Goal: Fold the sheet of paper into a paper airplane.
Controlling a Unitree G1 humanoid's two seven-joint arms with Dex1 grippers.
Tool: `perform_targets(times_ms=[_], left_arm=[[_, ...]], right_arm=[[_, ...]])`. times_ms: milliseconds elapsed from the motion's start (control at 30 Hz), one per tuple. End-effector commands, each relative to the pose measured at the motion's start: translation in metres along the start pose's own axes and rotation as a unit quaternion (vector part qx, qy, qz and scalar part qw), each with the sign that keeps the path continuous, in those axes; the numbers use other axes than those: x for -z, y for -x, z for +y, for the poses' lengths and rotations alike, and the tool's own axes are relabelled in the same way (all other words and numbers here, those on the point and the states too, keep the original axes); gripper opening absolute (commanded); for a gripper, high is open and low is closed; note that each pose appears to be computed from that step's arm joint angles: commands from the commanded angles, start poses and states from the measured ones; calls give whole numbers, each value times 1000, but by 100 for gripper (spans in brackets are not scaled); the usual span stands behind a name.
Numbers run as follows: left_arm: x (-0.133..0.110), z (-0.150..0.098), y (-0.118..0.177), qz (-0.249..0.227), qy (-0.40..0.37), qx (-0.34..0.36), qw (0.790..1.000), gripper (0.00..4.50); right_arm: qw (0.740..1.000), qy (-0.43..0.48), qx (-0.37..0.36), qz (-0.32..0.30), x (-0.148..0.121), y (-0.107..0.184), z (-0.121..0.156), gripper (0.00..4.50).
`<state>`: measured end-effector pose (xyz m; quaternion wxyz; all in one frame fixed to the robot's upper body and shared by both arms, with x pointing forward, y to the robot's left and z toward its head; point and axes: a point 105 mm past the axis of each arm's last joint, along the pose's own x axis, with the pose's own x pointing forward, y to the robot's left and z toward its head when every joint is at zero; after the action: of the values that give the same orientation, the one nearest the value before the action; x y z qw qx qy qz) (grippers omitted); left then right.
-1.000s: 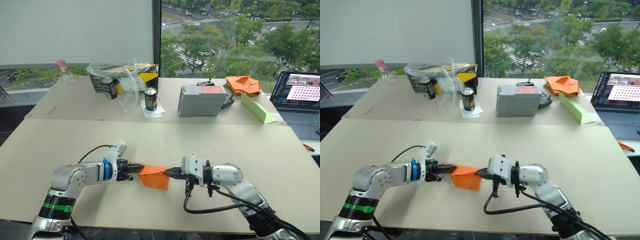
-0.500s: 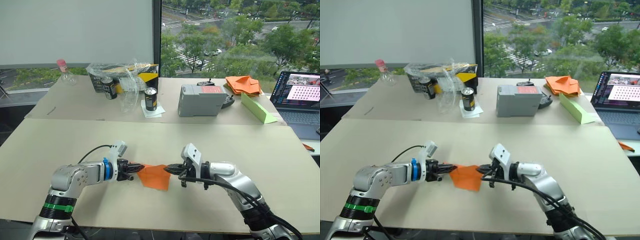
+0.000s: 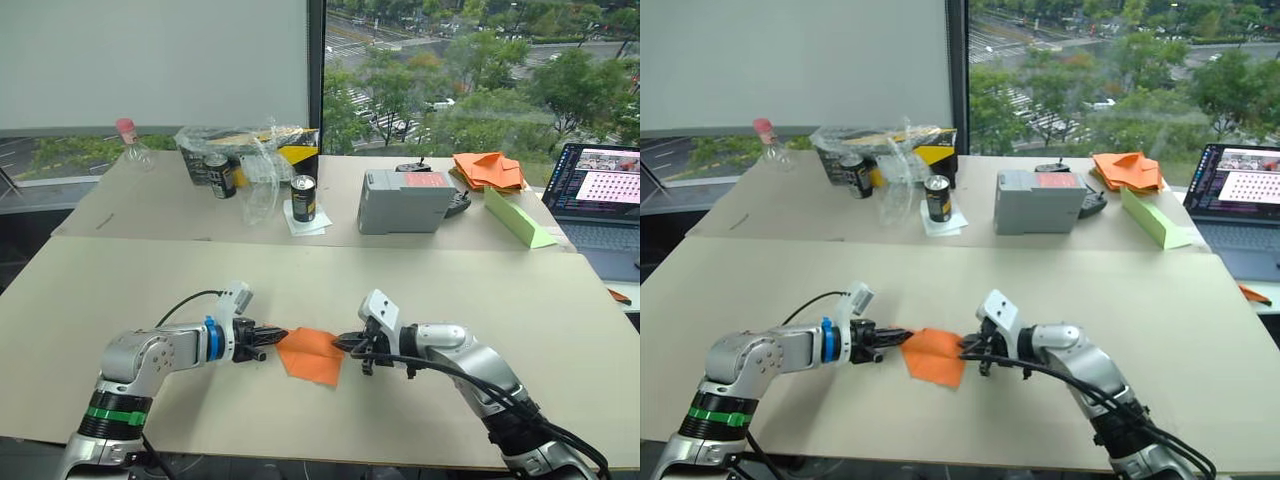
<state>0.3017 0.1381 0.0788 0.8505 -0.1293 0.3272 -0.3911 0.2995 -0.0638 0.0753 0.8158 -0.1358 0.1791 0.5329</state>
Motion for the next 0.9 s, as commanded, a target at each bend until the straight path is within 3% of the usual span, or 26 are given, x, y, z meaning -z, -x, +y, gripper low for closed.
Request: perform_targets(times_ms=[33, 333, 600, 800, 900], left_arm=[[12, 6, 1, 23, 8, -21, 999, 0], [-5, 3, 5, -10, 10, -25, 1000, 0], [-43, -35, 13, -77, -11, 22, 997, 0], [-33, -57, 12, -54, -50, 48, 996, 0], [-21, -54, 10, -30, -65, 38, 997, 0]], right_arm=[[998, -14, 25, 59, 28, 2, -8, 2], [998, -3, 22, 62, 28, 0, -6, 2], [997, 4, 18, 73, 33, 2, -5, 2], [997, 7, 17, 72, 32, 1, -5, 2], [997, 8, 17, 71, 31, 0, -6, 2]])
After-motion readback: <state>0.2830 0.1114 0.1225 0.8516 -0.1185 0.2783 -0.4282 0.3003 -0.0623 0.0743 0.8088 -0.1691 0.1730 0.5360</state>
